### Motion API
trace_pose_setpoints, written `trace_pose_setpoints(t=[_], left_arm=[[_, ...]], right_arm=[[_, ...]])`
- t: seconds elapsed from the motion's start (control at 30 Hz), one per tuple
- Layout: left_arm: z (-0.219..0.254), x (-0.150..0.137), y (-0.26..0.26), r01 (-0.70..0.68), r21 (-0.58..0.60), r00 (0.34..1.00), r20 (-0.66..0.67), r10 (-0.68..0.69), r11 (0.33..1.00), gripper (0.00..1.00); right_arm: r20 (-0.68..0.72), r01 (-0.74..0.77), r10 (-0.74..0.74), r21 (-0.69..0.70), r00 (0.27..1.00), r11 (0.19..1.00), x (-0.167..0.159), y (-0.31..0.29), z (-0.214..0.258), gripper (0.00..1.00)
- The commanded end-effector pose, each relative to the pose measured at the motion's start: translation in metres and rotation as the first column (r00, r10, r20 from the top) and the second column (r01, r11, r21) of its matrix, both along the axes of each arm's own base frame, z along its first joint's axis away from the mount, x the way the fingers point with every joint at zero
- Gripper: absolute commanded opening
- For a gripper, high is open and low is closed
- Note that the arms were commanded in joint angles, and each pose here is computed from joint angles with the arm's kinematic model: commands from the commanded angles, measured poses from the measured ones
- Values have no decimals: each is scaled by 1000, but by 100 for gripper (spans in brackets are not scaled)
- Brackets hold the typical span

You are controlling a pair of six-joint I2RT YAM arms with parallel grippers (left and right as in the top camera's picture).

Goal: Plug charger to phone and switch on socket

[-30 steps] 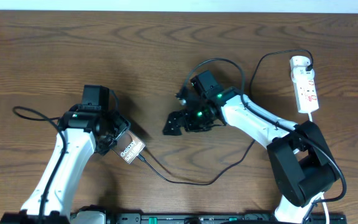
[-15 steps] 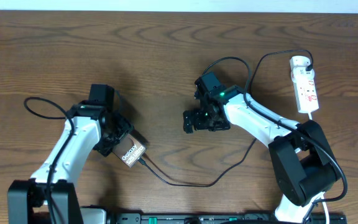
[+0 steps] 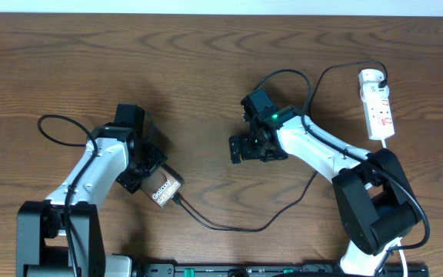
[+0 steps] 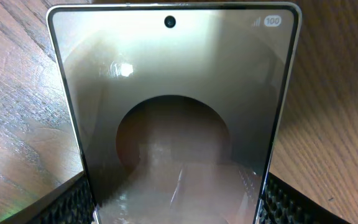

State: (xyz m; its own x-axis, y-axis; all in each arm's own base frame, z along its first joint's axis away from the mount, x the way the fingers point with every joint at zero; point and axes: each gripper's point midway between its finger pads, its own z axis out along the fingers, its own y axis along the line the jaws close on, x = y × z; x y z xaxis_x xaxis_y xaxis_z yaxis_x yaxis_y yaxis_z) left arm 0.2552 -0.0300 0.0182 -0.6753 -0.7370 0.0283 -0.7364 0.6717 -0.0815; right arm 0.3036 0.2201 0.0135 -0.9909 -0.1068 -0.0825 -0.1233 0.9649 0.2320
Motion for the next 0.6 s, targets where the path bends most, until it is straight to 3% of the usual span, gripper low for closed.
trace_pose_setpoints(t=[0.0, 0.57], left_arm=[[5, 9, 2, 21, 19, 1000, 23, -21, 1000, 7], [-7, -2, 6, 21, 37, 1000, 6, -21, 999, 7]], right_arm=[[19, 22, -22, -7, 1000, 1000, 8, -1, 4, 99], [12, 22, -22, -11, 1000, 1000, 6, -2, 3, 99]])
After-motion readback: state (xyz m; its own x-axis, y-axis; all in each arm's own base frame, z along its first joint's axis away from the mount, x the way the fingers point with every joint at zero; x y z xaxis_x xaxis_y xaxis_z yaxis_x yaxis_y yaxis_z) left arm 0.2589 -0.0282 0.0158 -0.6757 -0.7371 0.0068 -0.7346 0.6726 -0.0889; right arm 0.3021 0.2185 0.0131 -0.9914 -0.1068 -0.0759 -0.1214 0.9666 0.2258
